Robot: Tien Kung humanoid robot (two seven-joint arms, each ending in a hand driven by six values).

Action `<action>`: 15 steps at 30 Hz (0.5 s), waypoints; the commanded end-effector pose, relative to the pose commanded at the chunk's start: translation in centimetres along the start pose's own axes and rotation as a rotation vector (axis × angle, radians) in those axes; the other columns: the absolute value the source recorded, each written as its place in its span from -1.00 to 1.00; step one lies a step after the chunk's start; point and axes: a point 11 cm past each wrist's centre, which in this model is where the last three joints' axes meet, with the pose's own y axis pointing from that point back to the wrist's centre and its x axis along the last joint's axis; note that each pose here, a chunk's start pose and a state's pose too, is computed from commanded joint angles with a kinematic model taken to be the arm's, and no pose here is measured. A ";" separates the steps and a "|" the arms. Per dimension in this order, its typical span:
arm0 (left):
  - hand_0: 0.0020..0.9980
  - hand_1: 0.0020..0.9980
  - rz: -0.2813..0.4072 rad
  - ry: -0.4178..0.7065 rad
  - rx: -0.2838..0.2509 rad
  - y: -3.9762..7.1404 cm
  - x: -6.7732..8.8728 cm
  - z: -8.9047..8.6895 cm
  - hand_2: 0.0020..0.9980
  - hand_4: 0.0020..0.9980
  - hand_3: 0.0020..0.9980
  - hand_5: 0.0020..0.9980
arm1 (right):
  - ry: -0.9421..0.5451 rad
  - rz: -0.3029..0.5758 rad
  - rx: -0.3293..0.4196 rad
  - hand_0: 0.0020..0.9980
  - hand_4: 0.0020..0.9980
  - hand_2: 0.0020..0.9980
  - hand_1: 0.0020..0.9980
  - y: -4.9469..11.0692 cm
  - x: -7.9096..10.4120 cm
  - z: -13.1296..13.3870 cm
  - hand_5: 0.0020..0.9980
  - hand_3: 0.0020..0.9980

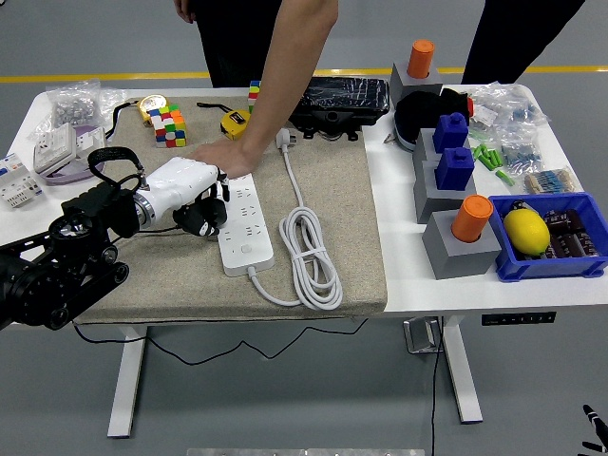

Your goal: Pick up the plug,place it near the board,insert it into the board,press the button

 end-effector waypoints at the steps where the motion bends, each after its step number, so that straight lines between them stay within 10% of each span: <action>1: -0.53 -0.25 0.001 -0.002 -0.001 0.0 0.1 0.0 -0.26 0.71 0.07 -1.00 | 0.000 0.000 0.001 0.62 1.00 0.47 0.52 0.0 0.0 0.0 0.98 0.59; 15: -0.52 -0.19 0.007 -0.015 0.009 -0.1 0.5 -0.3 -0.22 0.71 0.07 -1.00 | -0.002 -0.002 0.003 0.63 1.00 0.47 0.51 0.0 0.0 -0.1 0.99 0.59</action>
